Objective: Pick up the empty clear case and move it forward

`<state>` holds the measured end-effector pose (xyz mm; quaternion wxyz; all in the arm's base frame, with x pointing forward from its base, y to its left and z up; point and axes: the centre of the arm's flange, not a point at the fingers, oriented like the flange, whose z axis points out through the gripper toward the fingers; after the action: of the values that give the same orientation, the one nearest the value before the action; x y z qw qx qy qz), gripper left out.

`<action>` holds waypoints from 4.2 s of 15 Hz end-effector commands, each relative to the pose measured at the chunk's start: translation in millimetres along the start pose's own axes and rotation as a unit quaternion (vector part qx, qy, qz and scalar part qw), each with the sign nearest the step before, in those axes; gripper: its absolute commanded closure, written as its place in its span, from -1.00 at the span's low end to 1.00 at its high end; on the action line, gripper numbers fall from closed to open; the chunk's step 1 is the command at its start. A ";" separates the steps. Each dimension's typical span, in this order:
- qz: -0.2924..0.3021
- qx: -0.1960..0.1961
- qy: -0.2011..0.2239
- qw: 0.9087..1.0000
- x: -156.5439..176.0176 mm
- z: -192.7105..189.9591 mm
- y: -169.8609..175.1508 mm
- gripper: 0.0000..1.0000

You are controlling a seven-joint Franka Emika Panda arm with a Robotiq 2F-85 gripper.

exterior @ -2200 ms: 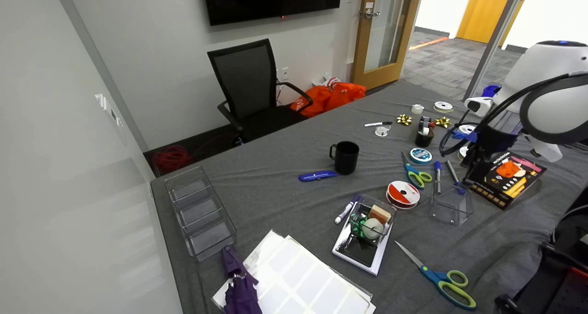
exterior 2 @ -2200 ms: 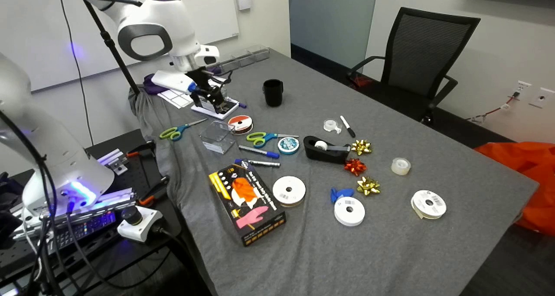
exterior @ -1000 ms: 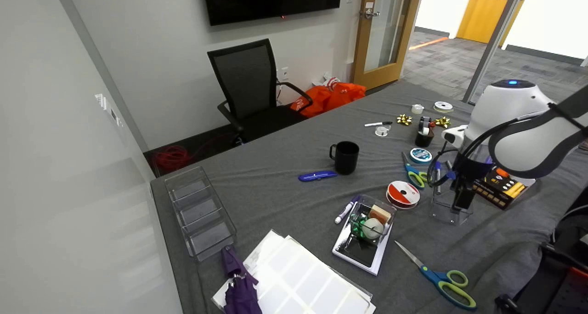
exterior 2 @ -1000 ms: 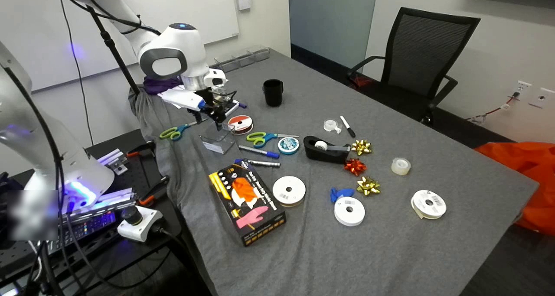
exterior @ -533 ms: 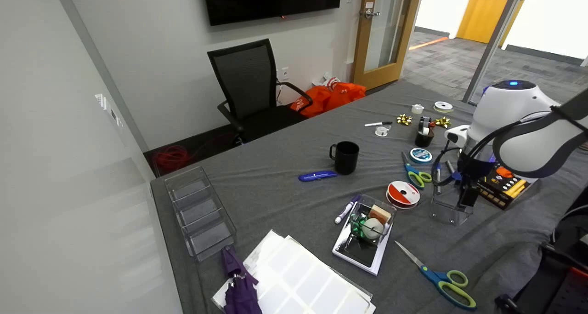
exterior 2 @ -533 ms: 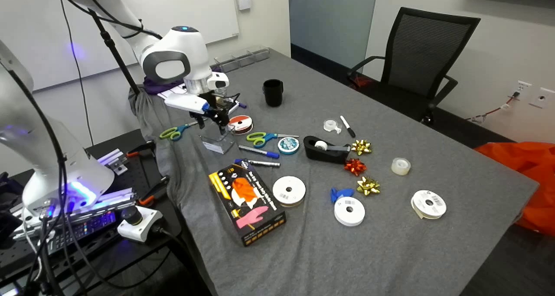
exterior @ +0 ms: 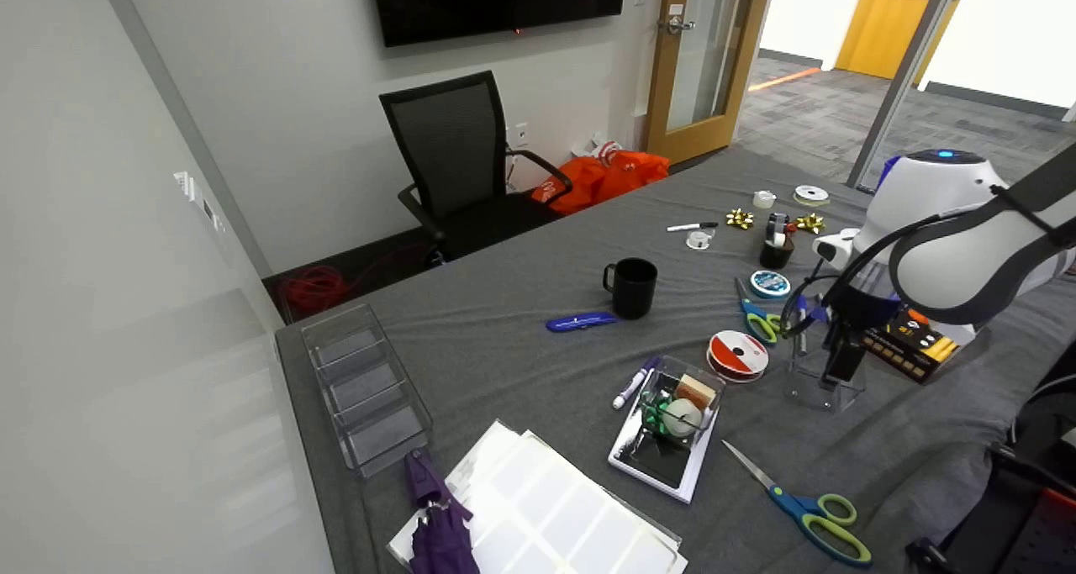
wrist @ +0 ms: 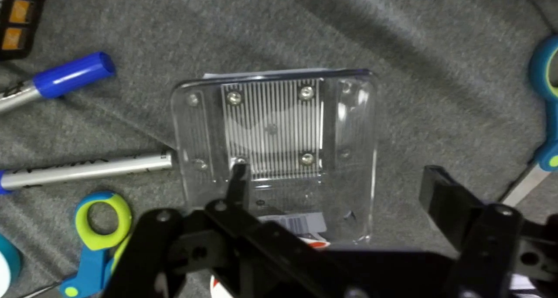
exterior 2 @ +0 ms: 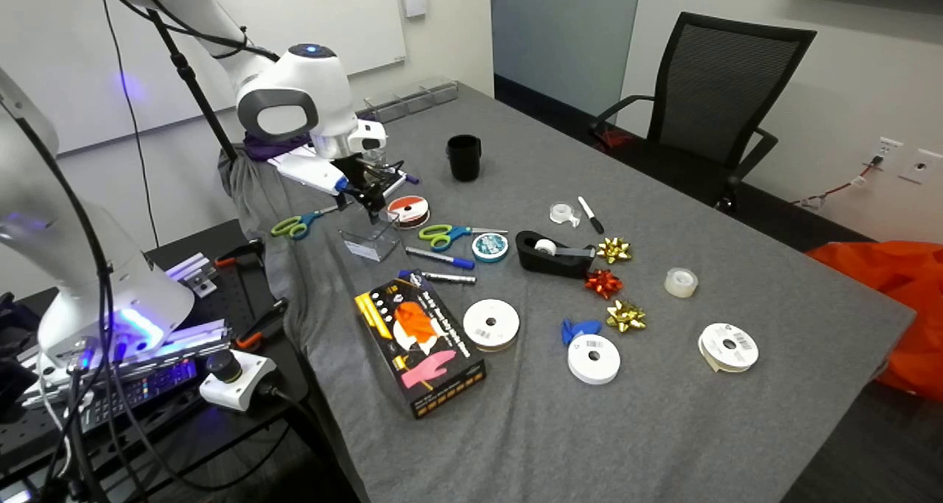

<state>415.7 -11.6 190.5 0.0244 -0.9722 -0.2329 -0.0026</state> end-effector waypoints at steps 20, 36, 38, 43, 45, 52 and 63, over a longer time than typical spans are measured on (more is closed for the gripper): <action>-0.017 0.003 0.120 0.993 -21.9 23.8 -108.9 0.89; 0.004 0.018 0.073 0.997 -20.1 -47.9 -54.7 0.98; 0.013 0.020 0.075 0.997 -17.5 -65.6 -57.4 0.98; 0.024 0.024 0.085 0.996 -2.9 -97.2 -55.5 0.98; 0.029 0.015 0.093 0.995 5.9 -112.6 -47.8 0.98; 0.094 -0.014 0.100 0.990 56.9 -180.9 4.7 0.98; 0.219 -0.030 0.117 0.968 100.1 -210.9 60.3 0.98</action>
<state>515.9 -27.6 397.2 0.0256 -0.9921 -0.0354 -0.1174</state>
